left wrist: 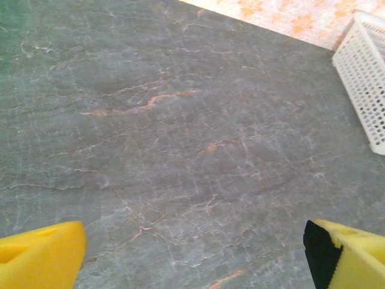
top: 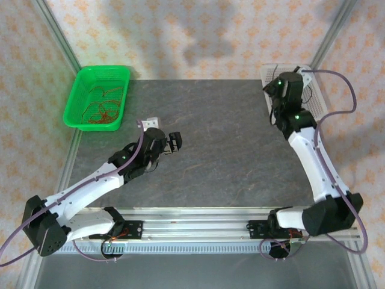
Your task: Untangle the cables
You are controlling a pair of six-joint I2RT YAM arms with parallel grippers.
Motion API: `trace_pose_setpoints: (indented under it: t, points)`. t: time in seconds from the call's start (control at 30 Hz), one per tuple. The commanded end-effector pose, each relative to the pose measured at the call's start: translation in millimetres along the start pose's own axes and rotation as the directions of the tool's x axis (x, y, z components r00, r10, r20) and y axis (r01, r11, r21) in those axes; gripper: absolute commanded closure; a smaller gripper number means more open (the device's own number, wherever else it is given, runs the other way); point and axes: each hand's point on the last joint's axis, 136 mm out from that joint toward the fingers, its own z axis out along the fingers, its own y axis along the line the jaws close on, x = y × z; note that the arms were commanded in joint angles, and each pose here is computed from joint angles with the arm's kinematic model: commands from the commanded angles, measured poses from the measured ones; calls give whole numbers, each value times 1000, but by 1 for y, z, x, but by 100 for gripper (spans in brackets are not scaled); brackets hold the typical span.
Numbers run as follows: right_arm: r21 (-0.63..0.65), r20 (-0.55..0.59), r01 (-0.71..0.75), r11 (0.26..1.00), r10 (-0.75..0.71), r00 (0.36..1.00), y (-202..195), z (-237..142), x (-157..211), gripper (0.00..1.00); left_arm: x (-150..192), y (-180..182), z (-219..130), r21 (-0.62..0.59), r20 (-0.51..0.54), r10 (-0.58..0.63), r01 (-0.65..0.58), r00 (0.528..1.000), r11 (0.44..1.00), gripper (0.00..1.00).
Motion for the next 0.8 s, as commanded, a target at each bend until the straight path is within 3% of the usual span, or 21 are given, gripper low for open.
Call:
trace_pose_setpoints:
  t: [0.0,0.33,0.77]
  points:
    - [-56,-18,3,998,-4,1000,3,28,-13,100,-5,-3,-9,29,26,-14,14,1000,999,6]
    - [45,-133,-110,993,115,984,-66,149,3,100,-3,-8,-15,82,41,-12,8,999,997,6]
    - [190,-311,-97,977,153,938,-119,253,87,100,-5,-7,-19,97,73,-1,-6,997,995,6]
